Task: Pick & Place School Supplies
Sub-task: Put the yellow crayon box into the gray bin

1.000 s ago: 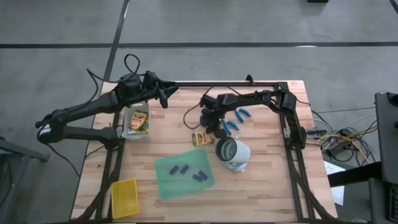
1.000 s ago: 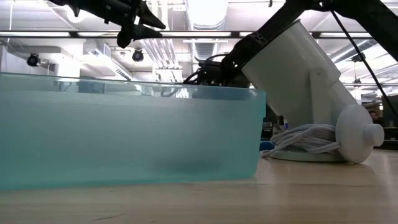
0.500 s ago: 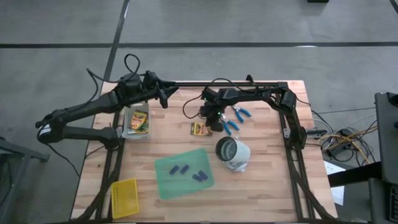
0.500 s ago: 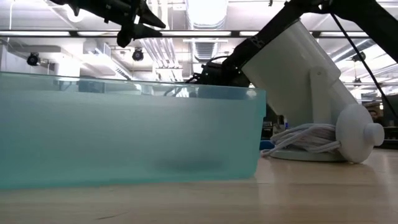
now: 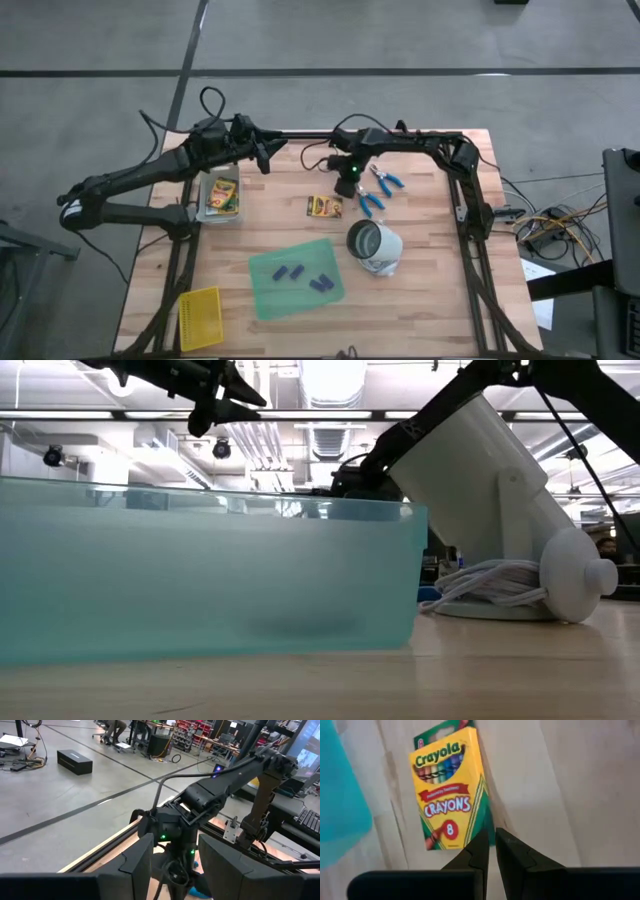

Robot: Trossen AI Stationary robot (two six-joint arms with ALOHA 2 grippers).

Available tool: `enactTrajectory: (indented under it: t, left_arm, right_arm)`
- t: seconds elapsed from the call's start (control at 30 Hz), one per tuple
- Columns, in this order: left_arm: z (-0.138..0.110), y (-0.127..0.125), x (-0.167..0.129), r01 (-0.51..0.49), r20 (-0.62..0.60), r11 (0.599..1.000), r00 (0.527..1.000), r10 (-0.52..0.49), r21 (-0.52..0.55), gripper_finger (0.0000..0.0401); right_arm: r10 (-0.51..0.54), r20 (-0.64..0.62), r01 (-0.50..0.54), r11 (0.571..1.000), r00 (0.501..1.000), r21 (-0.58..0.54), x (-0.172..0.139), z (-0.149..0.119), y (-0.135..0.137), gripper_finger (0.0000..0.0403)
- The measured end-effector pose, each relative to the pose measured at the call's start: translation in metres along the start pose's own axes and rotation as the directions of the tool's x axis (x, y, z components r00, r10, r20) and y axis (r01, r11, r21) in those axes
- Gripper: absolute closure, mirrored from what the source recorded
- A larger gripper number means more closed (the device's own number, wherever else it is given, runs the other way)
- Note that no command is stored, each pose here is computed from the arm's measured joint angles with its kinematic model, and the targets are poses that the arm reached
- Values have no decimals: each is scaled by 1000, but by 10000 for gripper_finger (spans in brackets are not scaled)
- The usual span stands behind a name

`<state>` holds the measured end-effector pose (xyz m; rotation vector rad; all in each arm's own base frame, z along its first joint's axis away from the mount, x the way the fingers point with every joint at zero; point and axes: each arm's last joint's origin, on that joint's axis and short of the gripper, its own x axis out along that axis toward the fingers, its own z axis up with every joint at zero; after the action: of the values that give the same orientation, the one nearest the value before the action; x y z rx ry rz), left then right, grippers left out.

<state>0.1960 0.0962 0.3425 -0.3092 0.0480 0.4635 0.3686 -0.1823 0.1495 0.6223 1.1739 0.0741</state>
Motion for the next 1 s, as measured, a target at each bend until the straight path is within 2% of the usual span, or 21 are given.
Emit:
enactTrajectory:
  t: [0.17,0.27,0.33,0.47,0.87,1.0]
  left_arm:
    - [0,0,0,0,0,1000,1000,0,0,238]
    - [0,0,0,0,0,1000,1000,0,0,238]
    - [0,0,0,-1,0,1000,1000,1,0,238]
    - [0,0,0,-1,0,1000,1000,1,0,238]
    - [0,0,0,0,0,1000,1000,0,-1,238]
    - [0,0,0,0,0,1000,1000,0,-1,238]
  right_arm:
    - [190,24,-185,973,981,-136,-6,3,4,372]
    - [220,21,-211,956,975,-205,-4,5,12,372]
    - [225,16,-217,954,974,-207,-2,6,17,372]
    - [265,7,-261,956,964,-130,2,7,26,372]
    - [168,-17,-169,982,986,-82,11,6,36,372]
    - [84,-17,-85,995,996,-53,12,6,34,372]
